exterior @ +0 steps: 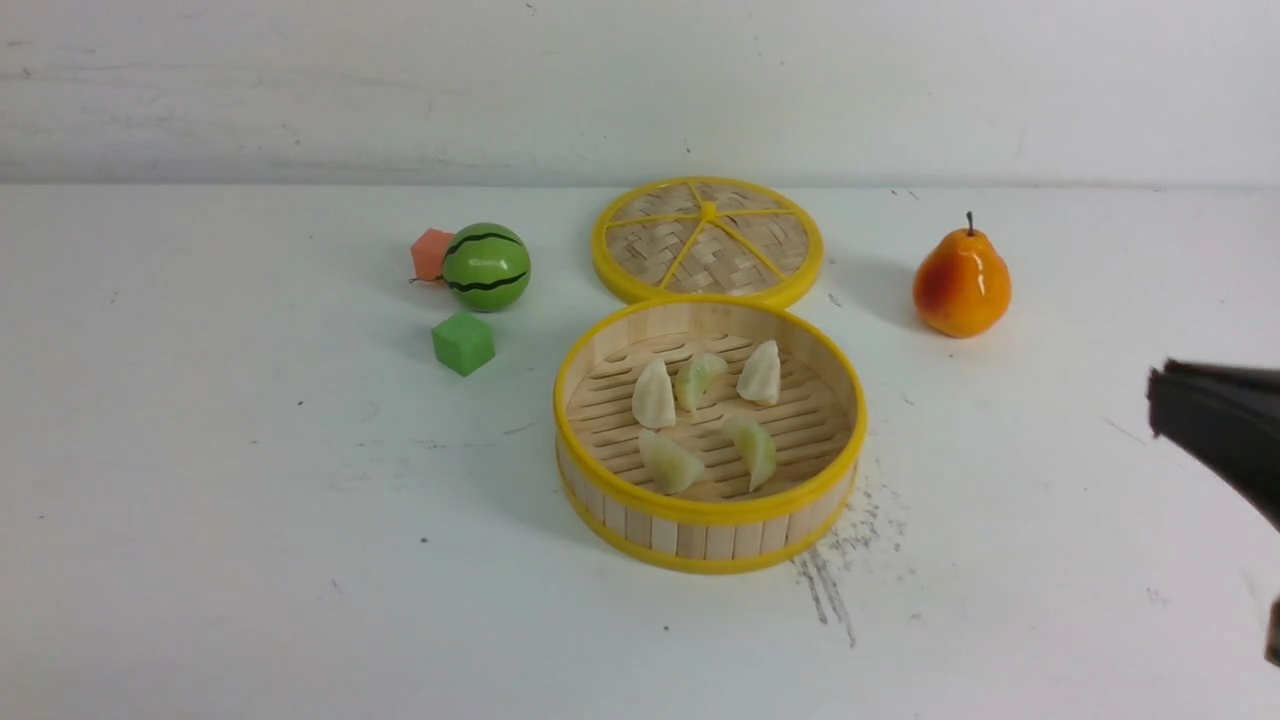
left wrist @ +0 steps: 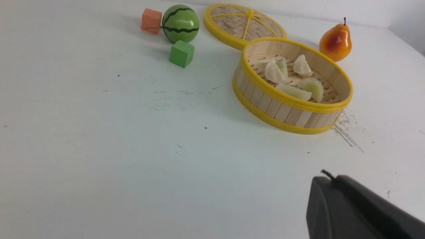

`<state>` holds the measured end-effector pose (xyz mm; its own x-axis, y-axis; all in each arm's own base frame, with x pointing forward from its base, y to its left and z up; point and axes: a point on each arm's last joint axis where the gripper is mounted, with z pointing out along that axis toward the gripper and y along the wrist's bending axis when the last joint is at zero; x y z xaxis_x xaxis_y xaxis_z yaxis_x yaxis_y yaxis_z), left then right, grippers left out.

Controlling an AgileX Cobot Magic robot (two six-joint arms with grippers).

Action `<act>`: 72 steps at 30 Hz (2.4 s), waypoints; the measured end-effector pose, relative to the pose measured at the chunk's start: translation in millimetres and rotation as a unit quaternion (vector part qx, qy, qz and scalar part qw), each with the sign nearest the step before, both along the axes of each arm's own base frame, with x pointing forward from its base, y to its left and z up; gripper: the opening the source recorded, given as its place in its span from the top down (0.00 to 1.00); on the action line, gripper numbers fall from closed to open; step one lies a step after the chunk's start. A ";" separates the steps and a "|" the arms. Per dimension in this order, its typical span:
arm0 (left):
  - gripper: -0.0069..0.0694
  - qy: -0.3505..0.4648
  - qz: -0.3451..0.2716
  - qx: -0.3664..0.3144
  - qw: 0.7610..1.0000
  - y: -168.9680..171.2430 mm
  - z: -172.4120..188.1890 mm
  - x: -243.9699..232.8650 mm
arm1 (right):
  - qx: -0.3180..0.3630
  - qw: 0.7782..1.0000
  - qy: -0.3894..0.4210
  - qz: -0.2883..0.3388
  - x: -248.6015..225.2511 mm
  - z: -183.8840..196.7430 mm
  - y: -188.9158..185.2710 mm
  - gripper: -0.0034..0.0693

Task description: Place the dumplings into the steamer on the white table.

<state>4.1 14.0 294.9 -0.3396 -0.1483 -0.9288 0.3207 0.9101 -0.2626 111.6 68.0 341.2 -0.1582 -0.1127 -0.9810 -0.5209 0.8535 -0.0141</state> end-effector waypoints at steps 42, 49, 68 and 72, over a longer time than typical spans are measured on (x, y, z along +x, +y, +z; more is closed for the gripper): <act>0.91 -0.001 0.000 0.000 1.000 0.0 0.1 0.1 | -0.012 0.956 0.050 -0.289 -59.2 -167.5 -70.6 0.97; 0.90 -0.001 0.000 0.000 1.000 0.0 0.1 0.1 | -0.012 0.956 0.050 -0.289 -59.2 -167.5 -70.6 0.96; 0.89 -0.024 -0.014 -0.041 0.999 -14.7 -11.8 10.3 | -0.012 0.956 0.050 -0.289 -59.2 -167.5 -70.6 0.94; 0.89 -0.103 0.014 -0.072 0.992 -26.3 -27.2 26.2 | -0.012 0.956 0.050 -0.289 -59.2 -167.5 -70.6 0.93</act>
<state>30.4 -12.3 267.7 -0.1390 -0.2918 -0.9463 0.3554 0.8772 -0.3227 52.4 -2.6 173.7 -0.2928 0.0000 -0.9562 0.0389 0.9992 -0.0119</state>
